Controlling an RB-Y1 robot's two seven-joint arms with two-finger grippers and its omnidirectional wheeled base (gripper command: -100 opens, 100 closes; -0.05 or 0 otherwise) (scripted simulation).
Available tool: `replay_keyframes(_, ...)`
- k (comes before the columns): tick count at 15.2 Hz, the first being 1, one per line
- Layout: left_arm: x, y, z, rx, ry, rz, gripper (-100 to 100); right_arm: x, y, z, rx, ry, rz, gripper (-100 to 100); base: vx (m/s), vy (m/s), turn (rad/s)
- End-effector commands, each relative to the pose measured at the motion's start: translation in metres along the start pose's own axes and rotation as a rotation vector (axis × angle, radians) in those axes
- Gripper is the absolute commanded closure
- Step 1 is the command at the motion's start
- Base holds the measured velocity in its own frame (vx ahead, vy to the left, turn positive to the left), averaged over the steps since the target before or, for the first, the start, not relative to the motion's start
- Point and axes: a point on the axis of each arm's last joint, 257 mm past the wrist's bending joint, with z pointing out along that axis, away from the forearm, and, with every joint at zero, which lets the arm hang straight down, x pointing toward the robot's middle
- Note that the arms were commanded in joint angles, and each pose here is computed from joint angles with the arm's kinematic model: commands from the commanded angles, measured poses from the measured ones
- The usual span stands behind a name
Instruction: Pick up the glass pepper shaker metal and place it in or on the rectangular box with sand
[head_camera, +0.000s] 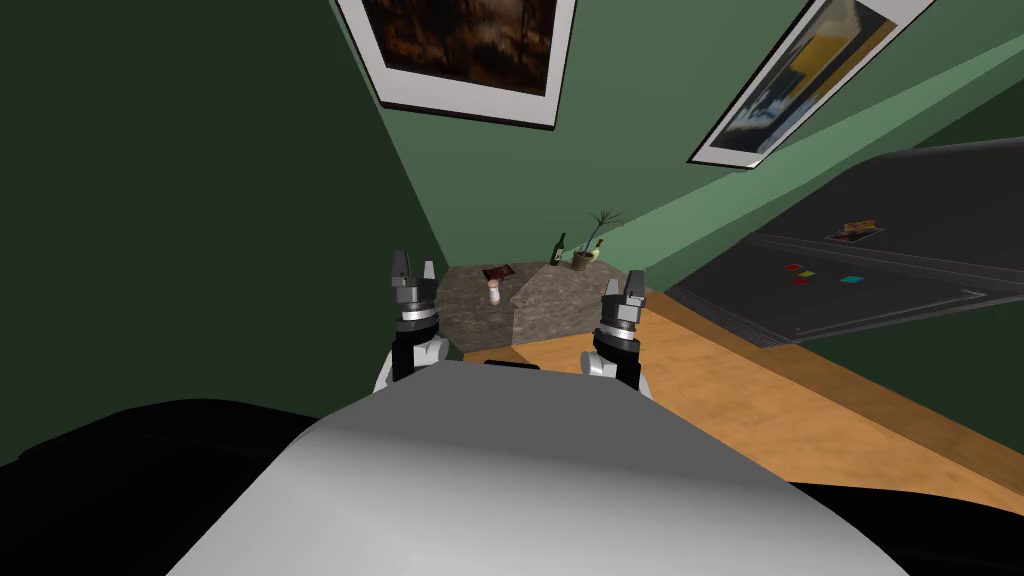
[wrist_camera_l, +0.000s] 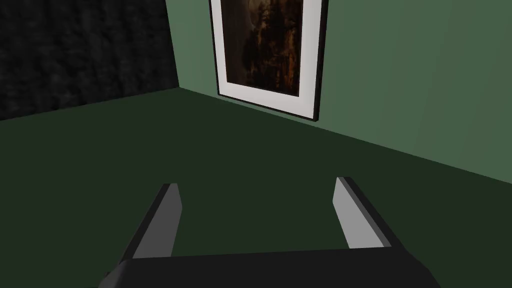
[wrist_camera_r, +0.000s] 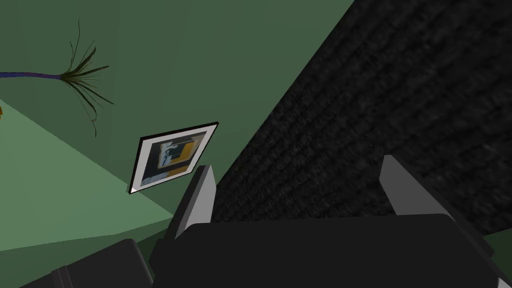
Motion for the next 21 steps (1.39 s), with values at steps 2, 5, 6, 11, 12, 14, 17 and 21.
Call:
replay_keyframes(2, 0.009, 0.007, -0.002, -0.017, 0.064, 0.038, -100, 0.000, 0.000, 0.000, 0.000, 0.000, 0.000, 0, 0.007, -0.008, -0.035)
replay_keyframes(5, 0.017, 0.021, -0.007, -0.046, 0.133, 0.092, -100, 0.000, 0.000, 0.000, 0.000, 0.000, 0.000, 0, 0.018, -0.019, -0.053)
replay_keyframes(6, 0.020, 0.027, -0.010, -0.059, 0.158, 0.114, -100, 0.000, 0.000, 0.000, 0.000, 0.000, 0.000, 0, 0.023, -0.026, -0.072)
replay_keyframes(11, 0.032, 0.064, -0.028, -0.133, 0.294, 0.249, -100, 0.000, 0.000, 0.000, 0.000, 0.000, 0.000, 0, 0.030, -0.037, -0.084)
replay_keyframes(12, 0.033, 0.073, -0.033, -0.149, 0.324, 0.281, -100, 0.000, 0.000, 0.000, 0.000, 0.000, 0.000, 0, 0.035, -0.045, -0.110)
replay_keyframes(14, 0.035, 0.082, -0.039, -0.166, 0.354, 0.313, -100, 0.000, 0.000, 0.000, 0.000, 0.000, 0.000, 0, 0.033, -0.042, -0.074)
replay_keyframes(17, 0.035, 0.109, -0.057, -0.216, 0.447, 0.416, -100, 0.000, 0.000, 0.000, 0.000, 0.000, 0.000, 0, 0.034, -0.033, -0.094)
replay_keyframes(21, 0.032, 0.137, -0.078, -0.264, 0.543, 0.524, -100, 0.000, 0.000, 0.000, 0.000, 0.000, 0.000, 0, 0.040, -0.040, -0.091)
